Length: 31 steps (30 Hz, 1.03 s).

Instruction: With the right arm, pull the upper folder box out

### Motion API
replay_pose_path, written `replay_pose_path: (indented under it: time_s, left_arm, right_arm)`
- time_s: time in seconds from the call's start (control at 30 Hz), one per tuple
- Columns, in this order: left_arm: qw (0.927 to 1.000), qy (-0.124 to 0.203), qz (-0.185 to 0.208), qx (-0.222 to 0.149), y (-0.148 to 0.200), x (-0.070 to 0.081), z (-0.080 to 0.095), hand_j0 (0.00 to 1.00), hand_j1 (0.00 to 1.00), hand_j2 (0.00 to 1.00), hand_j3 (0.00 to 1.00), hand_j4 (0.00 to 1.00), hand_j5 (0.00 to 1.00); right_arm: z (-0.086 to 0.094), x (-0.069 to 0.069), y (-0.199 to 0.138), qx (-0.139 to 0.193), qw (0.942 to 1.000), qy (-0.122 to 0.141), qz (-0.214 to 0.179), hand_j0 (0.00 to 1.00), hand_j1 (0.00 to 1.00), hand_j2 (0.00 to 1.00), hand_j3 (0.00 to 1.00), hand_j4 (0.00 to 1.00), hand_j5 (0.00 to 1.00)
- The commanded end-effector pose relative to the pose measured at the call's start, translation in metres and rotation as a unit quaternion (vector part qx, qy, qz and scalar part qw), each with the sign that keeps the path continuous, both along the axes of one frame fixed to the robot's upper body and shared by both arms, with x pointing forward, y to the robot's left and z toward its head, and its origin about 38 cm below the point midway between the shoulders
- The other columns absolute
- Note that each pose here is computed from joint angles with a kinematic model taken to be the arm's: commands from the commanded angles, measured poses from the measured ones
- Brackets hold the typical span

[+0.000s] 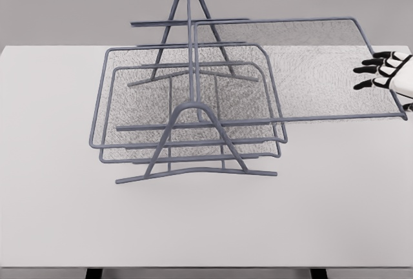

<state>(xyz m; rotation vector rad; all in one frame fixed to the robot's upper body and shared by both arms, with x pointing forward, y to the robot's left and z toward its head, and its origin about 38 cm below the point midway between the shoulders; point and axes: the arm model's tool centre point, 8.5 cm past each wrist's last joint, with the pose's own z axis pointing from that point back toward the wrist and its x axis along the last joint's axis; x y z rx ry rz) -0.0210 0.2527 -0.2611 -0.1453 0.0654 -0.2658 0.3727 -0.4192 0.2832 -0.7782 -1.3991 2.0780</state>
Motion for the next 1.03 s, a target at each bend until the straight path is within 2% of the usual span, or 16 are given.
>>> replay_pose_path:
  time_s: [0.0, 0.1, 0.17, 0.23, 0.27, 0.33, 0.37, 0.43, 0.47, 0.5, 0.57, 0.6, 0.67, 0.7, 0.73, 1.0]
  left_arm:
    - [1.0000, 0.000, 0.000, 0.000, 0.000, 0.000, 0.000, 1.00, 1.00, 1.00, 1.00, 1.00, 1.00]
    - [1.0000, 0.000, 0.000, 0.000, 0.000, 0.000, 0.000, 1.00, 1.00, 1.00, 1.00, 1.00, 1.00]
    - [1.0000, 0.000, 0.000, 0.000, 0.000, 0.000, 0.000, 1.00, 1.00, 1.00, 1.00, 1.00, 1.00]
    - [1.0000, 0.000, 0.000, 0.000, 0.000, 0.000, 0.000, 1.00, 1.00, 1.00, 1.00, 1.00, 1.00]
    - [1.0000, 0.000, 0.000, 0.000, 0.000, 0.000, 0.000, 1.00, 1.00, 1.00, 1.00, 1.00, 1.00]
    - [1.0000, 0.000, 0.000, 0.000, 0.000, 0.000, 0.000, 1.00, 1.00, 1.00, 1.00, 1.00, 1.00]
    - [1.0000, 0.000, 0.000, 0.000, 0.000, 0.000, 0.000, 1.00, 1.00, 1.00, 1.00, 1.00, 1.00]
    - [1.0000, 0.000, 0.000, 0.000, 0.000, 0.000, 0.000, 1.00, 1.00, 1.00, 1.00, 1.00, 1.00]
    - [1.0000, 0.000, 0.000, 0.000, 0.000, 0.000, 0.000, 1.00, 1.00, 1.00, 1.00, 1.00, 1.00]
    - [1.0000, 0.000, 0.000, 0.000, 0.000, 0.000, 0.000, 1.00, 1.00, 1.00, 1.00, 1.00, 1.00]
    - [1.0000, 0.000, 0.000, 0.000, 0.000, 0.000, 0.000, 1.00, 1.00, 1.00, 1.00, 1.00, 1.00]
    - [1.0000, 0.000, 0.000, 0.000, 0.000, 0.000, 0.000, 1.00, 1.00, 1.00, 1.00, 1.00, 1.00]
    - [1.0000, 0.000, 0.000, 0.000, 0.000, 0.000, 0.000, 1.00, 1.00, 1.00, 1.00, 1.00, 1.00]
    - [1.0000, 0.000, 0.000, 0.000, 0.000, 0.000, 0.000, 1.00, 1.00, 1.00, 1.00, 1.00, 1.00]
    - [1.0000, 0.000, 0.000, 0.000, 0.000, 0.000, 0.000, 1.00, 1.00, 1.00, 1.00, 1.00, 1.00]
    - [1.0000, 0.003, 0.000, 0.001, 0.000, -0.001, 0.000, 1.00, 1.00, 1.00, 1.00, 1.00, 1.00]
  right_arm:
    - [0.011, 0.000, -0.012, -0.034, 0.9992, -0.016, -0.011, 1.00, 1.00, 1.00, 1.00, 1.00, 1.00]
    - [0.037, 0.000, -0.022, -0.045, 0.9978, -0.043, -0.021, 1.00, 1.00, 1.00, 1.00, 1.00, 1.00]
    - [0.077, 0.000, -0.028, -0.047, 0.9941, -0.093, -0.031, 1.00, 1.00, 1.00, 1.00, 1.00, 1.00]
    - [0.097, 0.001, -0.014, 0.017, 0.9935, -0.111, -0.016, 1.00, 1.00, 1.00, 1.00, 1.00, 1.00]
    - [0.093, 0.008, 0.006, 0.050, 0.9912, -0.122, 0.007, 1.00, 1.00, 1.00, 1.00, 1.00, 1.00]
    - [0.109, 0.007, 0.039, 0.071, 0.9841, -0.154, 0.055, 1.00, 1.00, 1.00, 1.00, 1.00, 1.00]
    - [0.111, 0.005, 0.046, 0.071, 0.9830, -0.156, 0.066, 1.00, 1.00, 1.00, 1.00, 1.00, 1.00]
    - [0.109, -0.002, 0.072, 0.078, 0.9787, -0.158, 0.106, 1.00, 1.00, 1.00, 1.00, 1.00, 1.00]
    - [0.088, 0.001, 0.079, 0.079, 0.9824, -0.126, 0.113, 1.00, 1.00, 1.00, 1.00, 1.00, 1.00]
    - [0.077, 0.002, 0.085, 0.084, 0.9828, -0.113, 0.119, 1.00, 1.00, 1.00, 1.00, 1.00, 1.00]
    - [0.068, 0.007, 0.103, 0.112, 0.9780, -0.109, 0.138, 1.00, 1.00, 1.00, 1.00, 1.00, 1.00]
    - [0.058, 0.007, 0.108, 0.115, 0.9785, -0.095, 0.142, 1.00, 1.00, 1.00, 1.00, 1.00, 1.00]
    - [0.056, 0.007, 0.109, 0.116, 0.9784, -0.094, 0.143, 1.00, 1.00, 1.00, 1.00, 1.00, 1.00]
    - [0.044, 0.006, 0.111, 0.120, 0.9793, -0.078, 0.143, 1.00, 1.00, 1.00, 1.00, 1.00, 1.00]
    - [0.040, 0.007, 0.118, 0.132, 0.9769, -0.076, 0.150, 1.00, 1.00, 1.00, 1.00, 1.00, 1.00]
    - [0.037, 0.007, 0.119, 0.130, 0.9775, -0.071, 0.150, 1.00, 1.00, 1.00, 1.00, 1.00, 1.00]
